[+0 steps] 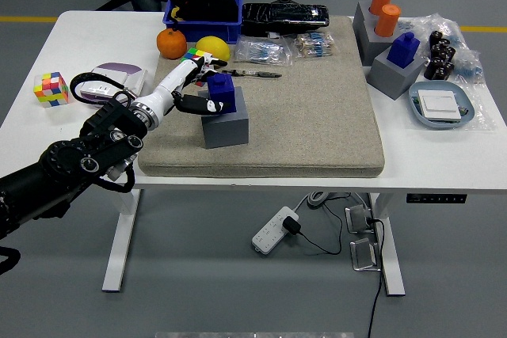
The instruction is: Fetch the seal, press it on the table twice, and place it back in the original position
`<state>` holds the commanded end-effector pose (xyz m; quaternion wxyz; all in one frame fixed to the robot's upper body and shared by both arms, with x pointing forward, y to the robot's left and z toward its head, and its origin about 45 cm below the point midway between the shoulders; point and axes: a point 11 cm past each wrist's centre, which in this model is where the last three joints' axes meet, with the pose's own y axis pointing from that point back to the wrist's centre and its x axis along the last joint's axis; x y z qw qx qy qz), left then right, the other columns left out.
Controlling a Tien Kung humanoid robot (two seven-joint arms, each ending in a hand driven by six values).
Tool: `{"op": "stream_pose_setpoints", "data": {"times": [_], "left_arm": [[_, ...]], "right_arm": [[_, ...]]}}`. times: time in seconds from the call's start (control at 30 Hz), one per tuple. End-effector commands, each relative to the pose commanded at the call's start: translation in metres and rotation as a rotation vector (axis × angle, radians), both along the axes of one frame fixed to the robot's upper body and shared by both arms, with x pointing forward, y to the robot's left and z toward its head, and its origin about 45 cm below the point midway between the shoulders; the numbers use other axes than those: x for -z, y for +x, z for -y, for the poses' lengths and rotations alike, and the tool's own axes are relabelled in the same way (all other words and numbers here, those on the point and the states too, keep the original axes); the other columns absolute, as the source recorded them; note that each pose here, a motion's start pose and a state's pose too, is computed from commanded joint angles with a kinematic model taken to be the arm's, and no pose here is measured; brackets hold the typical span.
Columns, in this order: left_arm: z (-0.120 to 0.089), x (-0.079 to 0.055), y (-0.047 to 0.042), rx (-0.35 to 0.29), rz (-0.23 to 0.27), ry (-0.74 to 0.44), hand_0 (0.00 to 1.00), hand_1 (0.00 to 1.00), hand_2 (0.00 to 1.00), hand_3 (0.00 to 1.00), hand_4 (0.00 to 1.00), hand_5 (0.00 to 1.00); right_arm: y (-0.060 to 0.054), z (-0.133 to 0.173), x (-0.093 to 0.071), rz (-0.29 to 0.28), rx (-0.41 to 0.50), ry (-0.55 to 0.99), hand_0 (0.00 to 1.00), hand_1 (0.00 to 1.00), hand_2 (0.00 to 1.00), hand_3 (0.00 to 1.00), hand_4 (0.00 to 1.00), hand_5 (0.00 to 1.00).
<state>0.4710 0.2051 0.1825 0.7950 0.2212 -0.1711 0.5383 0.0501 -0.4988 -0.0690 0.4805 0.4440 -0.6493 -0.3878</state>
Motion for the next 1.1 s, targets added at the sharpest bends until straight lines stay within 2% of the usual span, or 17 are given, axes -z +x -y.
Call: {"op": "stream_pose_setpoints", "data": {"times": [0.13,0.17,0.37,0.53,0.57,0.8,1.0,1.1], "left_arm": [[0.000,0.003,-0.0003,-0.002,-0.008,0.006,0.702,0.614,0.546,0.733,0.805,0.002],[0.000,0.003,-0.0004,-0.002,-0.011,0.006,0.642,0.556,0.510,0.667,0.776,0.002],[0.000,0.004,0.0005,-0.011,-0.013,0.001,0.626,0.535,0.502,0.661,0.755,0.002],[0.003,0.001,0.0020,-0.017,0.000,-0.013,0.626,0.535,0.502,0.661,0.755,0.002],[0.004,0.000,0.0023,-0.018,0.004,-0.019,0.632,0.507,0.488,0.643,0.700,0.002],[0.007,-0.004,0.0032,-0.021,0.015,-0.056,0.649,0.490,0.479,0.634,0.681,0.002],[0.007,-0.016,0.0038,-0.013,0.041,-0.102,0.654,0.489,0.472,0.623,0.660,0.002],[0.002,-0.030,0.0041,-0.012,0.074,-0.142,0.654,0.489,0.472,0.623,0.660,0.002]], "right_arm": [[0.000,0.000,0.000,-0.001,-0.001,0.000,0.839,0.776,0.747,0.720,0.753,0.517],[0.000,-0.001,0.000,-0.001,-0.002,0.001,0.839,0.776,0.747,0.720,0.753,0.517],[0.000,-0.001,0.000,-0.002,-0.004,0.001,0.838,0.776,0.747,0.720,0.753,0.517],[-0.001,-0.001,0.000,-0.003,-0.003,0.001,0.838,0.776,0.747,0.720,0.753,0.517],[-0.001,-0.001,0.001,-0.003,-0.004,0.001,0.839,0.776,0.746,0.720,0.753,0.516],[0.000,-0.001,0.001,0.000,-0.004,0.001,0.839,0.776,0.746,0.720,0.753,0.517],[-0.001,-0.001,0.000,-0.002,-0.002,0.000,0.838,0.776,0.746,0.720,0.754,0.517],[-0.001,0.000,0.000,-0.002,-0.001,-0.001,0.838,0.776,0.746,0.720,0.754,0.517]]}}
